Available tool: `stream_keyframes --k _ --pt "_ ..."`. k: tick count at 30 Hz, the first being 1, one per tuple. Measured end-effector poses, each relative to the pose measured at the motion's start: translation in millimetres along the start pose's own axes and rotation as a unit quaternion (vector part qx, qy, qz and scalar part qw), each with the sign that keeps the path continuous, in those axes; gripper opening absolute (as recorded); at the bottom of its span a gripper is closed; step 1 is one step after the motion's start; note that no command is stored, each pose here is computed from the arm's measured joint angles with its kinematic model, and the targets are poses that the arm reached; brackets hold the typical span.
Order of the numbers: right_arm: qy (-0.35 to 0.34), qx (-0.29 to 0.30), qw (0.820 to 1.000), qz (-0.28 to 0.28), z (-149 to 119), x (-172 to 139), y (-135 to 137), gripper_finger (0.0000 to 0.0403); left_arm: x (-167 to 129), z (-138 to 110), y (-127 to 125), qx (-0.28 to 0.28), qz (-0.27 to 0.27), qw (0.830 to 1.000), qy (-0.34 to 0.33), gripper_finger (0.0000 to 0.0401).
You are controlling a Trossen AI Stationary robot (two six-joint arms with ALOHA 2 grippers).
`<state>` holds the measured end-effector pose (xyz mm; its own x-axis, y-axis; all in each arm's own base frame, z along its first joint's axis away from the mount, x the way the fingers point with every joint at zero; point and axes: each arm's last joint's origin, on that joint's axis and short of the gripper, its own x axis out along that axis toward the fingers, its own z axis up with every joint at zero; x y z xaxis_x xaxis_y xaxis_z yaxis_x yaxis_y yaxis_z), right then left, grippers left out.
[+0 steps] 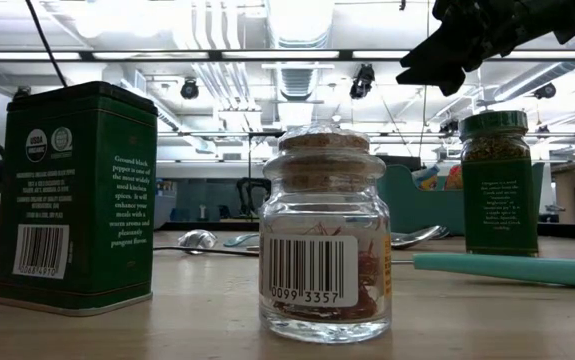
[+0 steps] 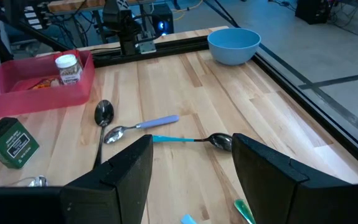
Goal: Pick & Place Food Item
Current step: Put the black seasoning can into the pink bin
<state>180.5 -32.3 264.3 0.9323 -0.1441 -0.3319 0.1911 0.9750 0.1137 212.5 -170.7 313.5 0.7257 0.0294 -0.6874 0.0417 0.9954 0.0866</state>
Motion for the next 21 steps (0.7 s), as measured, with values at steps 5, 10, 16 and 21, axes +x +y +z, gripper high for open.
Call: stream_keyframes --k 5,10,16,21 --pt "0.000 0.000 1.000 0.000 0.0 0.0 0.0 0.0214 27.7 -1.0 -3.0 0.001 -0.024 0.998 0.053 0.0319" --pt "0.000 0.000 1.000 0.000 0.0 0.0 0.0 0.0214 55.3 -1.9 -19.3 0.042 -0.059 0.995 0.064 0.0319" --pt "0.000 0.000 1.000 0.000 0.0 0.0 0.0 0.0214 82.5 -7.7 -33.7 0.067 -0.063 0.992 0.080 0.0319" --pt "0.000 0.000 1.000 0.000 0.0 0.0 0.0 0.0214 98.0 -11.1 -42.6 0.082 -0.073 0.990 0.093 0.0319"
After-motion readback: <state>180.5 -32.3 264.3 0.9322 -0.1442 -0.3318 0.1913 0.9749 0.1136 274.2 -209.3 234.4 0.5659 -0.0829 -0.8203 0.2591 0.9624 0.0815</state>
